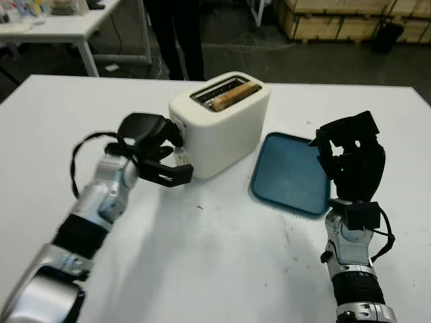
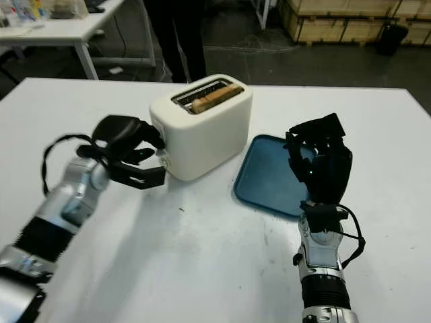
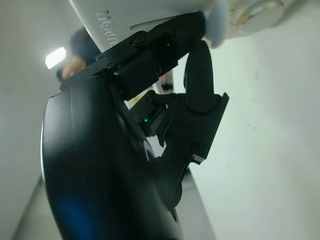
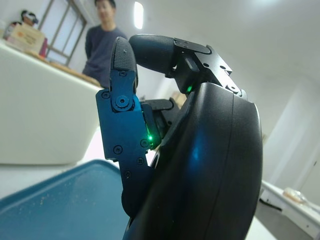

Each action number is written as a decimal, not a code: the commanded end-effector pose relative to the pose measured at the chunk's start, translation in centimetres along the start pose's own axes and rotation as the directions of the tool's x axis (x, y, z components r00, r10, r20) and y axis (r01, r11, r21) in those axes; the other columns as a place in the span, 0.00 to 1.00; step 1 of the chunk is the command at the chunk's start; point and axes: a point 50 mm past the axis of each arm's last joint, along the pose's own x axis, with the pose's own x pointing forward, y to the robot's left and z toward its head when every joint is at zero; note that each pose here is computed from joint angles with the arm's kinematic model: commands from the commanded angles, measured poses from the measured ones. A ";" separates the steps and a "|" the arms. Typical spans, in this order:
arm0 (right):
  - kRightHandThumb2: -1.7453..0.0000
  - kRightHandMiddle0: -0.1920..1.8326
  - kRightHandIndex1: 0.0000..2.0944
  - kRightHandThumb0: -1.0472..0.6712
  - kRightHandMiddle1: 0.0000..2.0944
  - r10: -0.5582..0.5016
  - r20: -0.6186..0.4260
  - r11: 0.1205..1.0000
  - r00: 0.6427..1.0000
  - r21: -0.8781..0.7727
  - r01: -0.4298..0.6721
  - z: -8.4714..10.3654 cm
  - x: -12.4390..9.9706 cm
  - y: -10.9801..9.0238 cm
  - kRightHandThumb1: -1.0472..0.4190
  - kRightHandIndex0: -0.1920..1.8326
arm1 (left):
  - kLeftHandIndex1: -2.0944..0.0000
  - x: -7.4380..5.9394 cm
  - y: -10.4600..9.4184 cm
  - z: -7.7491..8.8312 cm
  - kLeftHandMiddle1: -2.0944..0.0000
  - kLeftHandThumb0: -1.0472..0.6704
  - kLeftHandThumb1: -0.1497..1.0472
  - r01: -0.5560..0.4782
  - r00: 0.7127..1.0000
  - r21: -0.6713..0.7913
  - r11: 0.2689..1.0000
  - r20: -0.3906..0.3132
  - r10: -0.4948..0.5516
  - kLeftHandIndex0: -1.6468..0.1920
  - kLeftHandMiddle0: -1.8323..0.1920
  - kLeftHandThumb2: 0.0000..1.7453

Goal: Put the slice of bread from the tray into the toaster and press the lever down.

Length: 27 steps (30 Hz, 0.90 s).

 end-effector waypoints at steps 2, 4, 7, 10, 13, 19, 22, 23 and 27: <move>0.85 0.36 0.83 0.31 0.72 -0.008 0.003 1.000 1.000 -0.015 0.008 -0.1 0.0 -0.9 0.09 0.42 | 1.00 -5.0 -12.5 6.8 0.59 0.47 0.89 0.434 0.900 -0.108 0.894 0.085 -0.427 0.31 0.46 0.14; 0.85 0.38 0.83 0.31 0.68 -0.008 0.003 1.000 1.000 -0.020 0.008 -0.1 0.1 -1.0 0.09 0.42 | 0.99 -5.4 -12.8 6.8 0.62 0.49 0.89 0.440 0.898 -0.116 0.890 0.062 -0.436 0.31 0.44 0.15; 0.85 0.39 0.83 0.31 0.67 0.000 0.010 1.000 1.000 -0.026 0.001 0.0 0.3 -1.0 0.09 0.41 | 1.00 -6.1 -13.1 6.5 0.68 0.50 0.89 0.427 0.904 -0.148 0.892 0.041 -0.425 0.34 0.46 0.14; 0.85 0.37 0.83 0.32 0.69 0.011 0.010 1.000 1.000 -0.015 -0.010 0.0 0.4 -0.8 0.09 0.41 | 1.00 -6.2 -13.0 5.9 0.75 0.50 0.89 0.418 0.907 -0.158 0.895 0.024 -0.419 0.36 0.45 0.15; 0.85 0.36 0.83 0.32 0.71 0.014 0.015 1.000 1.000 -0.017 -0.014 0.0 0.4 -0.7 0.09 0.41 | 0.99 -6.1 -12.8 5.6 0.76 0.49 0.89 0.403 0.913 -0.156 0.902 0.010 -0.407 0.36 0.44 0.16; 0.85 0.36 0.83 0.32 0.71 0.015 0.013 0.999 1.000 -0.028 -0.014 -0.1 0.3 -0.8 0.09 0.42 | 1.00 -6.0 -12.4 5.5 0.77 0.49 0.89 0.403 0.913 -0.173 0.899 0.012 -0.407 0.37 0.46 0.18; 0.85 0.36 0.83 0.32 0.71 0.016 0.018 0.999 1.000 -0.028 -0.015 0.1 0.3 -1.0 0.09 0.42 | 1.00 -6.0 -11.8 5.7 0.77 0.49 0.89 0.373 0.926 -0.196 0.907 0.026 -0.376 0.38 0.45 0.18; 0.85 0.37 0.83 0.32 0.71 0.015 0.020 0.999 1.000 -0.029 -0.015 0.2 0.3 -1.0 0.09 0.42 | 0.99 -6.0 -11.6 5.7 0.76 0.49 0.89 0.372 0.927 -0.205 0.905 0.029 -0.374 0.37 0.44 0.18; 0.85 0.37 0.83 0.32 0.70 0.018 0.004 0.999 1.000 -0.031 -0.018 0.0 0.1 -1.1 0.09 0.41 | 1.00 -6.7 -14.3 5.3 0.80 0.49 0.89 0.489 0.852 -0.289 0.823 -0.043 -0.522 0.39 0.48 0.21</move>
